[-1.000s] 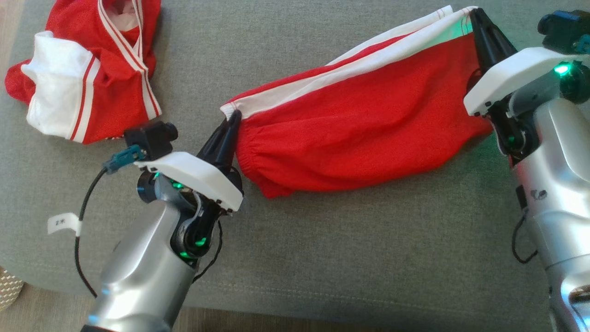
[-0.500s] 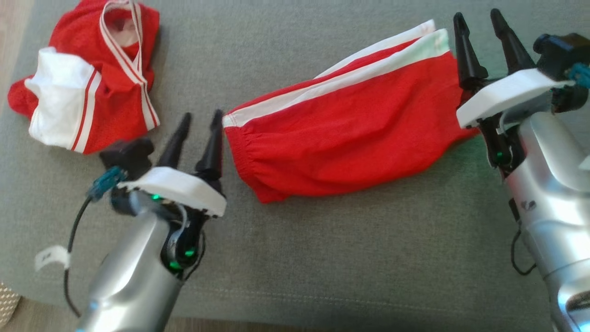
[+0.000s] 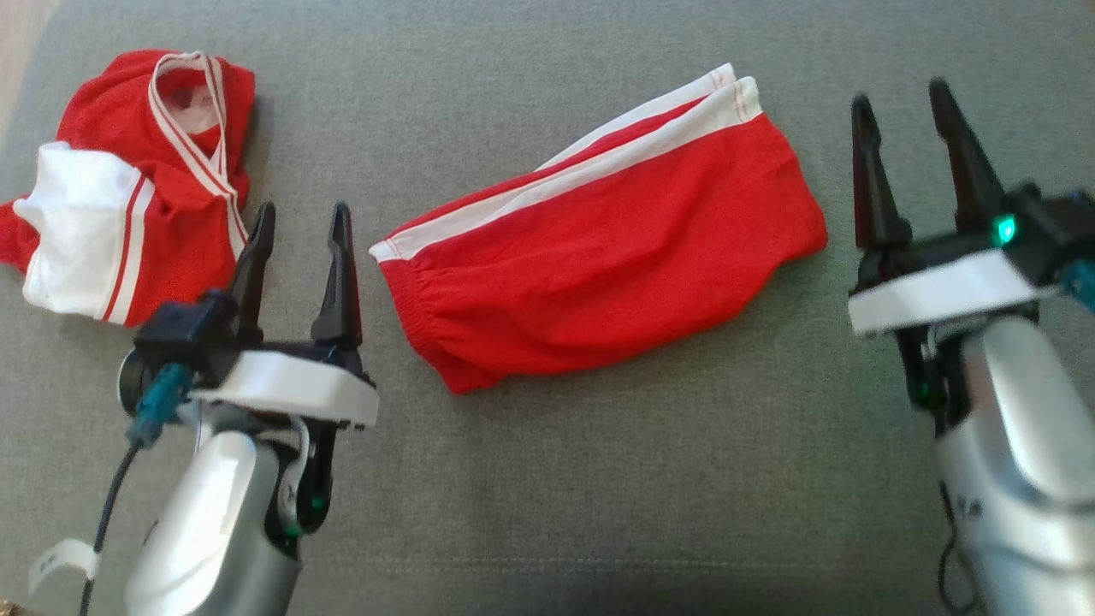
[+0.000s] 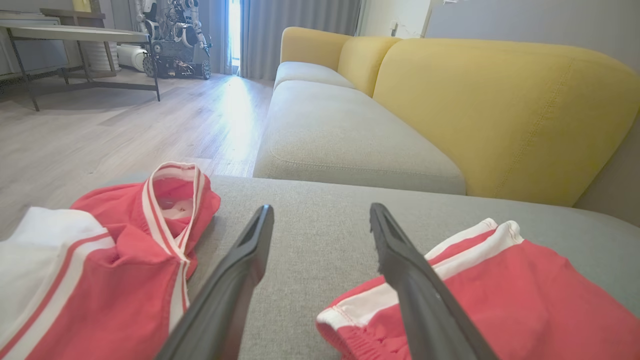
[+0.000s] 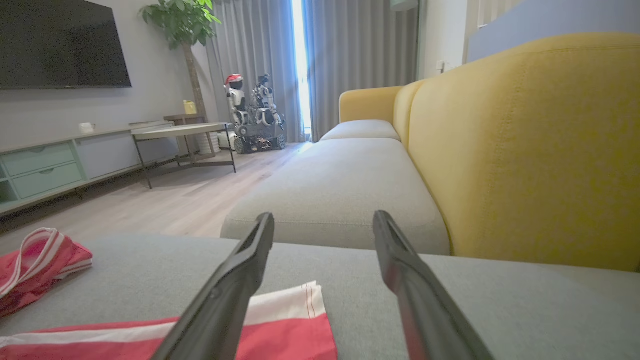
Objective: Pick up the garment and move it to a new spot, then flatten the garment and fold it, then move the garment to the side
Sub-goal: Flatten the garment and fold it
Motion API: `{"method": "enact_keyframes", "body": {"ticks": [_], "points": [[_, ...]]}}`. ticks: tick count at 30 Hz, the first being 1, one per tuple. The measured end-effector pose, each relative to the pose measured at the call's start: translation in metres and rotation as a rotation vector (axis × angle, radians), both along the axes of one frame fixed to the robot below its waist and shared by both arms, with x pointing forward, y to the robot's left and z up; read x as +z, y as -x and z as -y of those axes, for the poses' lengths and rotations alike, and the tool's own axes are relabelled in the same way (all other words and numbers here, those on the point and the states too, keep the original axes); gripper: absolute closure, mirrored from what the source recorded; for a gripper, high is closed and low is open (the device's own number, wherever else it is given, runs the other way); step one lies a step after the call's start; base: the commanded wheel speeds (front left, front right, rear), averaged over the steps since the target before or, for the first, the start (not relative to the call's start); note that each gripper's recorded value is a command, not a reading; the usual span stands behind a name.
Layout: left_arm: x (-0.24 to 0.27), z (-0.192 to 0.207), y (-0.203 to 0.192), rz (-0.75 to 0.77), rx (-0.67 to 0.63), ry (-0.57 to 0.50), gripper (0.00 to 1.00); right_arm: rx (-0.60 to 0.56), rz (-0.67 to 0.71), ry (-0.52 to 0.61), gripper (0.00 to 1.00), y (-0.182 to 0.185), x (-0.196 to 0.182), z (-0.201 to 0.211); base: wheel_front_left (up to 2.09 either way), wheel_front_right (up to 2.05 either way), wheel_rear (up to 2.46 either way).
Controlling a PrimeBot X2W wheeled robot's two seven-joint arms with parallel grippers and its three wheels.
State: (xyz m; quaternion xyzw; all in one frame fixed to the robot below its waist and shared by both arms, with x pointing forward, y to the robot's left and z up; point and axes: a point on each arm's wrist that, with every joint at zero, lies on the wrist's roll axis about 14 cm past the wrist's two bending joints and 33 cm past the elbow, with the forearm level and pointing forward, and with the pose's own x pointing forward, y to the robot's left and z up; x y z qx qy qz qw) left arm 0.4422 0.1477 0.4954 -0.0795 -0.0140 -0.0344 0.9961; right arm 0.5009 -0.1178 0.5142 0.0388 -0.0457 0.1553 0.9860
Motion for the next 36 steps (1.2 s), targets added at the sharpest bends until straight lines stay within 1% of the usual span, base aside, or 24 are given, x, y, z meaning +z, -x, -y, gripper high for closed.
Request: {"method": "enact_keyframes", "body": {"ticks": [8, 13, 22, 30, 33, 36], "points": [[-0.013, 0.002, 0.012, -0.035, -0.012, -0.049, 0.0, -0.047, -0.088, 0.016, 0.0, 0.041, -0.017, 0.009, 0.0, 0.0, 0.0], [-0.02, 0.001, 0.017, -0.056, -0.012, -0.062, 0.0, -0.051, -0.11, 0.01, 0.0, 0.05, -0.019, 0.007, 0.0, 0.0, 0.0], [-0.024, 0.0, 0.02, -0.068, -0.011, -0.084, 0.0, -0.05, -0.108, 0.004, 0.0, 0.053, -0.013, 0.006, 0.0, 0.0, 0.0], [-0.025, 0.001, 0.021, -0.071, -0.015, -0.083, 0.0, -0.05, -0.117, 0.003, 0.0, 0.052, -0.013, 0.005, 0.0, 0.0, 0.0], [-0.027, 0.0, 0.021, -0.075, -0.013, -0.085, 0.0, -0.061, -0.143, 0.007, 0.0, 0.05, -0.02, 0.008, 0.0, 0.0, 0.0], [-0.031, -0.001, 0.019, -0.085, -0.009, -0.084, 0.0, -0.056, -0.211, 0.032, 0.0, 0.044, -0.039, 0.009, 0.0, 0.0, 0.0]]}}
